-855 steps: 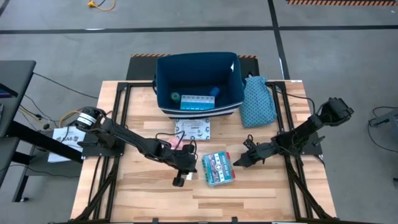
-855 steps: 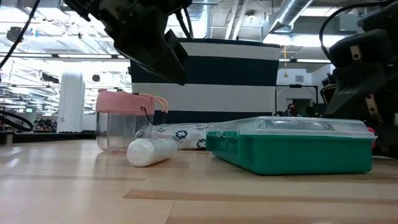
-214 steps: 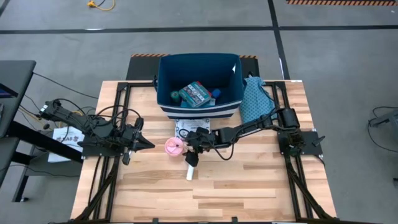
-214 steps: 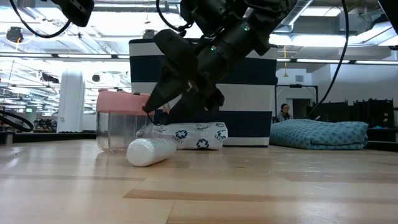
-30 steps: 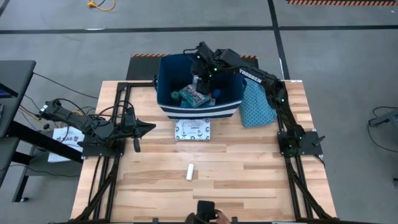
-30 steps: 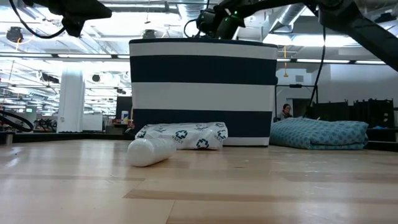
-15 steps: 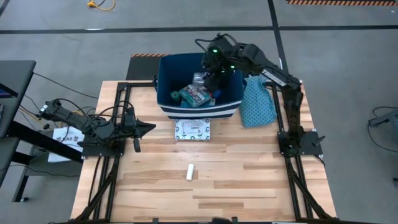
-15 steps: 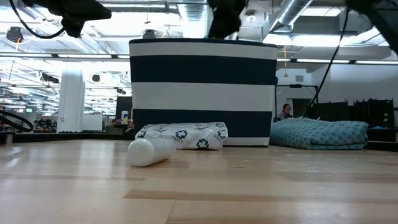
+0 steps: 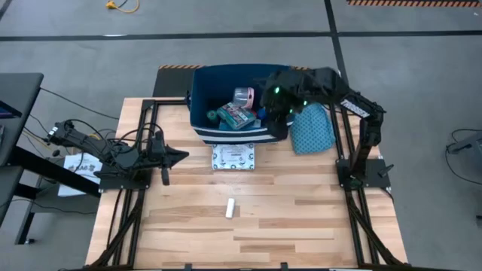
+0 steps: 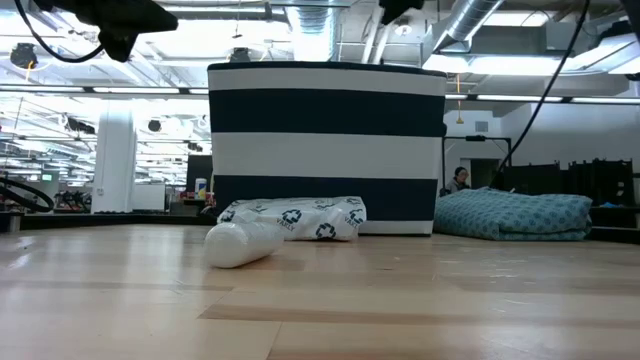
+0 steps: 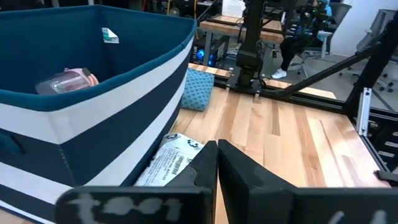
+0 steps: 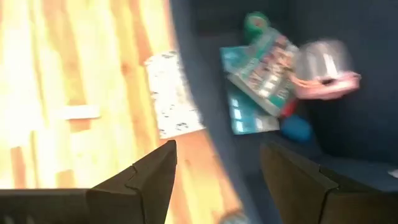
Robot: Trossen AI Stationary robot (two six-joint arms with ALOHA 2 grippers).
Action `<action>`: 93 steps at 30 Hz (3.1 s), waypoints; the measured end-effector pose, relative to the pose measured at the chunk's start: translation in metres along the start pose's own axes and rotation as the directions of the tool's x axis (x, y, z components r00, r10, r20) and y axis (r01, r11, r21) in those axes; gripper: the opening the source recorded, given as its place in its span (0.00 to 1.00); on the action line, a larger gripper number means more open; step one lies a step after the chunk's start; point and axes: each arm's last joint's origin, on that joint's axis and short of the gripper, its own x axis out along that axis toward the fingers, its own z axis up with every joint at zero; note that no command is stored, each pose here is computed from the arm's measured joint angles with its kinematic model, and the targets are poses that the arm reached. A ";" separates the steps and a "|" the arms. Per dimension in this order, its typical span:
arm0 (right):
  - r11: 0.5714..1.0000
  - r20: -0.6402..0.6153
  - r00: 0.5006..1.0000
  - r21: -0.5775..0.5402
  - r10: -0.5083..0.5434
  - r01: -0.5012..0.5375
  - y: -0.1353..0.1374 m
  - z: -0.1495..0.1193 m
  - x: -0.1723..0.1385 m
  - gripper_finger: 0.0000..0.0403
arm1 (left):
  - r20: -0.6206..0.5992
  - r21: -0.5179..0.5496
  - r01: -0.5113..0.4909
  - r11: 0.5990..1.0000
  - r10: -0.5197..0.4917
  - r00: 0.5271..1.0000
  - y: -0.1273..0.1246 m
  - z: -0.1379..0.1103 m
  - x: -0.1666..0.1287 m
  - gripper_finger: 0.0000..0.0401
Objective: Pick & place medical supplies in basket/bin
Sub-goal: Put the white rolled gauze into the blue bin
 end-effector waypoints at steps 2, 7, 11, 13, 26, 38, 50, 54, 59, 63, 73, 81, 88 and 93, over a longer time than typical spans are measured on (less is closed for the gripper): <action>0.999 -0.026 0.999 -0.040 0.033 -0.034 0.017 -0.001 0.004 0.55 | -0.002 -0.006 0.010 1.000 -0.010 1.000 0.000 0.000 0.000 0.00; 0.970 -0.054 0.993 -0.216 0.104 -0.114 0.061 0.001 0.014 0.55 | -0.008 -0.011 0.031 0.999 -0.031 0.999 -0.001 0.000 0.000 0.00; 0.912 -0.101 0.987 -0.379 0.125 -0.154 0.093 0.003 0.033 0.55 | -0.015 -0.011 0.053 0.999 -0.054 0.998 -0.002 0.000 0.000 0.00; 0.879 -0.128 0.984 -0.446 0.124 -0.169 0.109 0.004 0.045 0.55 | -0.021 -0.011 0.073 0.997 -0.073 0.997 -0.002 -0.001 0.000 0.00; 0.711 -0.347 0.936 -0.642 0.063 -0.286 0.172 0.002 0.151 0.55 | -0.070 0.003 0.142 0.990 -0.142 0.987 -0.003 -0.004 0.000 0.00; 0.695 -0.366 0.930 -0.664 0.020 -0.276 0.188 0.002 0.235 0.55 | -0.089 0.011 0.164 0.986 -0.162 0.983 -0.004 -0.006 -0.001 0.00; 0.534 -0.217 0.970 -0.811 0.106 -0.240 0.237 0.001 0.249 0.55 | -0.109 -0.014 0.184 0.983 -0.184 0.977 -0.004 -0.007 -0.001 0.00; 0.452 -0.156 0.977 -0.868 0.145 -0.206 0.251 0.002 0.247 0.55 | -0.115 -0.027 0.204 0.979 -0.206 0.972 -0.005 -0.007 -0.001 0.00; 0.429 -0.160 0.976 -0.879 0.147 -0.209 0.256 -0.001 0.260 0.55 | -0.124 -0.047 0.231 0.972 -0.235 0.964 -0.006 -0.007 -0.001 0.00; 0.430 -0.214 0.971 -0.870 0.108 -0.240 0.252 -0.007 0.276 0.55 | -0.131 -0.056 0.252 0.966 -0.257 0.958 -0.006 -0.008 -0.001 0.00; 0.396 -0.296 0.953 -0.868 0.068 -0.298 0.247 -0.020 0.320 0.55 | -0.167 -0.068 0.290 0.955 -0.298 0.940 -0.007 -0.010 -0.002 0.00; 0.422 -0.344 0.937 -0.843 0.055 -0.334 0.242 -0.026 0.337 0.53 | -0.173 -0.073 0.289 0.955 -0.297 0.939 -0.007 -0.011 -0.002 0.00; 0.601 -0.380 0.923 -0.723 0.063 -0.339 0.238 -0.029 0.342 0.29 | -0.194 -0.065 0.280 0.958 -0.288 0.938 -0.006 -0.013 -0.002 0.00; 0.756 -0.397 0.916 -0.580 0.065 -0.305 0.234 -0.028 0.338 0.07 | -0.194 -0.064 0.280 0.958 -0.287 0.938 -0.006 -0.013 -0.002 0.00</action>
